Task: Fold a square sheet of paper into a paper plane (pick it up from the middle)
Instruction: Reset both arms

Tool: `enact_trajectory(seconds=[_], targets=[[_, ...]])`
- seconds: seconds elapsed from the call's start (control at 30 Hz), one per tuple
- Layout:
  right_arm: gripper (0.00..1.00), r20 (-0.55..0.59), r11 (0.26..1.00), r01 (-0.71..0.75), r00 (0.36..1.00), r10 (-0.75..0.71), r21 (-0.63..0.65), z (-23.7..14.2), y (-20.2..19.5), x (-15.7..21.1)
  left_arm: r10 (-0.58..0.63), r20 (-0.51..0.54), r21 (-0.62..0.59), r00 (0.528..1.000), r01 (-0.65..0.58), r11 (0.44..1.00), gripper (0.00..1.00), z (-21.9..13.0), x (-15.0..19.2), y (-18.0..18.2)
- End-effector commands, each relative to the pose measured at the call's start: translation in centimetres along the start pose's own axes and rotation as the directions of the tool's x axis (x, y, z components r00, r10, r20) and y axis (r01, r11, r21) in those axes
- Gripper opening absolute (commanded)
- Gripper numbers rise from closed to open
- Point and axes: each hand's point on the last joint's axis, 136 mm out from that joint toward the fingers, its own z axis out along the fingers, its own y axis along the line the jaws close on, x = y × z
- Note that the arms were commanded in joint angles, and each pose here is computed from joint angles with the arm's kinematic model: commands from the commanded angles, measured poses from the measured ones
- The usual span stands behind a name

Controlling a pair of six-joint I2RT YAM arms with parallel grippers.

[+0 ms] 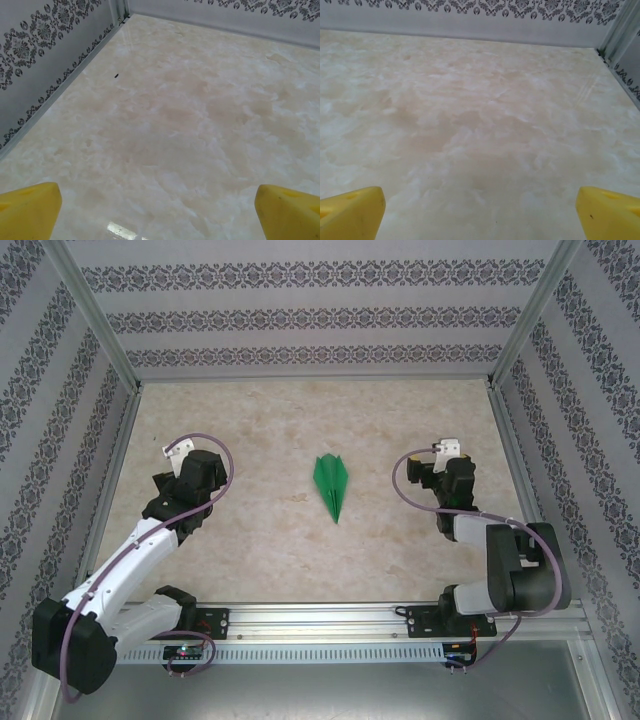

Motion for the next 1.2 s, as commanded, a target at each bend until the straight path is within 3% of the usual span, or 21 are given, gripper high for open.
enact_trajectory(seconds=[0.0, 0.07, 0.17, 0.2, 0.4, 0.57, 0.83, 0.9, 1.17], targets=[[0.98, 0.14, 0.991, -0.079, 0.986, 0.093, -0.107, 0.6, -0.1, -3.0, 0.027, 0.039, 0.005, 0.999, -0.027, 1.0, 1.0, 0.7, -0.9, -0.1], [0.98, 0.113, 0.994, -0.052, 0.992, 0.063, -0.101, 0.3, 0.2, -2.3, 0.035, 0.041, 0.002, 0.999, -0.035, 0.999, 1.0, 1.1, -0.7, -0.1], [0.98, 0.159, 0.985, -0.11, 0.983, 0.088, 0.136, 0.3, -2.6, -1.7, 0.057, 0.066, -0.007, 0.996, -0.057, 0.998, 1.0, 2.2, -0.5, 0.0], [0.98, 0.136, 0.982, -0.112, 0.987, 0.091, 0.153, 0.3, -2.8, -1.6, 0.061, 0.084, 0.0, 0.995, -0.061, 0.998, 1.0, 2.6, -0.7, -0.1], [0.98, 0.138, 0.981, -0.108, 0.987, 0.086, 0.16, 0.3, -2.8, -1.7, 0.133, 0.142, -0.002, 0.981, -0.134, 0.991, 1.0, 6.2, -0.4, -0.1], [0.98, 0.13, 0.981, -0.108, 0.988, 0.088, 0.16, 0.3, -2.8, -1.7, 0.121, 0.218, 0.127, 0.969, -0.15, 0.98, 1.0, 9.1, 1.2, -1.7], [0.98, 0.129, 0.982, -0.108, 0.988, 0.088, 0.155, 0.3, -2.7, -1.6, 0.159, 0.314, 0.215, 0.936, -0.233, 0.948, 1.0, 10.8, 3.1, -3.6], [0.98, 0.132, 0.982, -0.108, 0.987, 0.088, 0.155, 0.3, -2.7, -1.7, 0.186, 0.261, 0.242, 0.947, -0.251, 0.937, 1.0, 11.0, 3.7, -4.0], [0.98, 0.13, 0.982, -0.109, 0.987, 0.089, 0.153, 0.3, -2.7, -1.7, 0.147, 0.256, 0.24, 0.956, -0.21, 0.948, 1.0, 11.5, 3.3, -3.1]])
